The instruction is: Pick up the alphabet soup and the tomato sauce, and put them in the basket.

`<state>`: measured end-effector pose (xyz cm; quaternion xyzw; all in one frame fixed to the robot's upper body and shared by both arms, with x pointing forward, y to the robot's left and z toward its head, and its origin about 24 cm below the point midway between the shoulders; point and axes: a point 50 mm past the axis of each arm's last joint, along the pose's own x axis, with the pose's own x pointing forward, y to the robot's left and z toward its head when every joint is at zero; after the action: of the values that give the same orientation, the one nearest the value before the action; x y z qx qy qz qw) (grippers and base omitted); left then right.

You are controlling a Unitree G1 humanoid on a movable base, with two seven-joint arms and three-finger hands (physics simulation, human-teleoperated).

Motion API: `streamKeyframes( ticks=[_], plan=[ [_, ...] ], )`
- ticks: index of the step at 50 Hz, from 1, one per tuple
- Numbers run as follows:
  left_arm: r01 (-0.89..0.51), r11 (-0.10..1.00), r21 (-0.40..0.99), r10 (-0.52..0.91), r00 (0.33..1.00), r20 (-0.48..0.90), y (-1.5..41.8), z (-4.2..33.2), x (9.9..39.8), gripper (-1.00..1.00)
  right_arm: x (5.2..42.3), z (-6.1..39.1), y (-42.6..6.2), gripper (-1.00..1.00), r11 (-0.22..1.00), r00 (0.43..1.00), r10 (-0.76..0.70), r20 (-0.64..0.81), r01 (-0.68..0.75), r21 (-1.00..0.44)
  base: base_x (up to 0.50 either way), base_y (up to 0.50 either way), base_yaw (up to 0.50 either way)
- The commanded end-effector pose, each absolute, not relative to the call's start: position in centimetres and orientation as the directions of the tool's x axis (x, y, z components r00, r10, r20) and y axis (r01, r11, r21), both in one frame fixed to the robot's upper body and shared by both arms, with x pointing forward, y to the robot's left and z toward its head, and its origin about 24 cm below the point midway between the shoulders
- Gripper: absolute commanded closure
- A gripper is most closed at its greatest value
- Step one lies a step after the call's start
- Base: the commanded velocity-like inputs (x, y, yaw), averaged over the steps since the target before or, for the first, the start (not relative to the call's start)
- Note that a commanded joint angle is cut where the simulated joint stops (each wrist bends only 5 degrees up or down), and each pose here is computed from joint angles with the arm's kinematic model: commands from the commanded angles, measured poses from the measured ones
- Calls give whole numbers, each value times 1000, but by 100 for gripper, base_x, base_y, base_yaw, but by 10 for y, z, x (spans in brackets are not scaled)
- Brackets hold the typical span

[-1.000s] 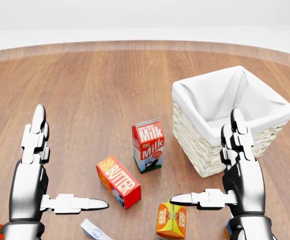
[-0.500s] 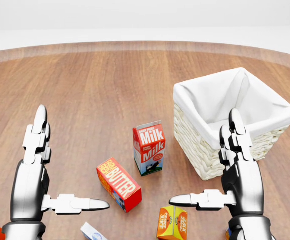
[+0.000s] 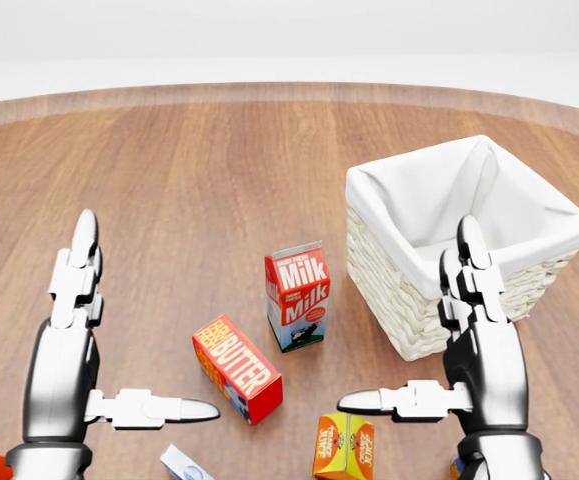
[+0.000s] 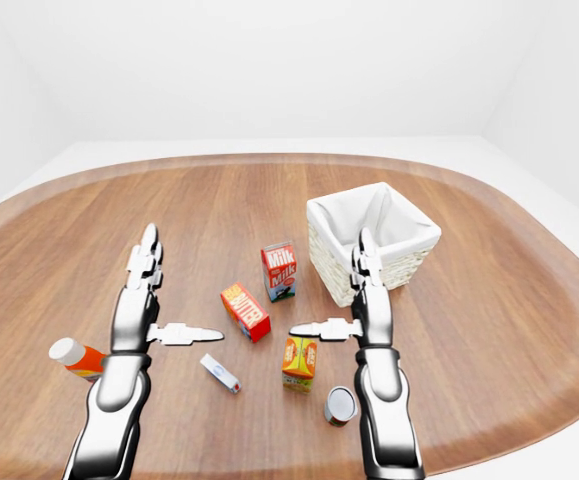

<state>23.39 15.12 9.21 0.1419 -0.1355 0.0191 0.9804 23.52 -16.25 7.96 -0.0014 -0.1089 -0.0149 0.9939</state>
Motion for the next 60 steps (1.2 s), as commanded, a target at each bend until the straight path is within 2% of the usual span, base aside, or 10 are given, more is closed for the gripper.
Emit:
streamKeyframes(
  ticks=[1,13,14,17,21,26,28,45,46,60],
  plan=[
    [-75,961,267,1,964,267,152,91,235,-100,232,87,-167,-100,997,969,-35,245,50,-54,0,0,0],
    [-75,961,266,2,964,265,152,91,235,-100,228,94,-172,-100,990,962,-42,270,78,-122,0,0,0],
    [-76,961,266,3,964,265,153,91,235,-100,225,100,-179,-100,961,951,-77,300,150,-231,0,0,0],
    [-76,961,266,3,964,266,153,91,235,-100,225,101,-180,-100,959,950,-79,301,155,-237,0,0,0],
    [-76,961,267,3,965,263,153,90,235,-100,223,103,-191,-100,888,942,-117,315,241,-392,0,0,0],
    [-76,961,267,3,965,264,153,90,236,-100,223,102,-192,-100,880,943,-122,308,247,-405,0,0,0],
    [-77,961,266,4,965,264,153,90,235,-100,222,93,-201,-100,815,944,-170,285,297,-497,0,0,0],
    [-83,961,265,8,963,269,153,92,235,-100,210,98,-215,-100,714,939,-192,285,333,-616,0,0,0],
    [-81,961,266,8,964,265,153,90,236,-100,207,92,-222,-100,640,945,-198,260,326,-696,0,0,0],
    [-82,960,267,8,964,264,153,90,236,-100,198,96,-234,-100,500,941,-227,252,334,-799,0,0,0]
  ],
)
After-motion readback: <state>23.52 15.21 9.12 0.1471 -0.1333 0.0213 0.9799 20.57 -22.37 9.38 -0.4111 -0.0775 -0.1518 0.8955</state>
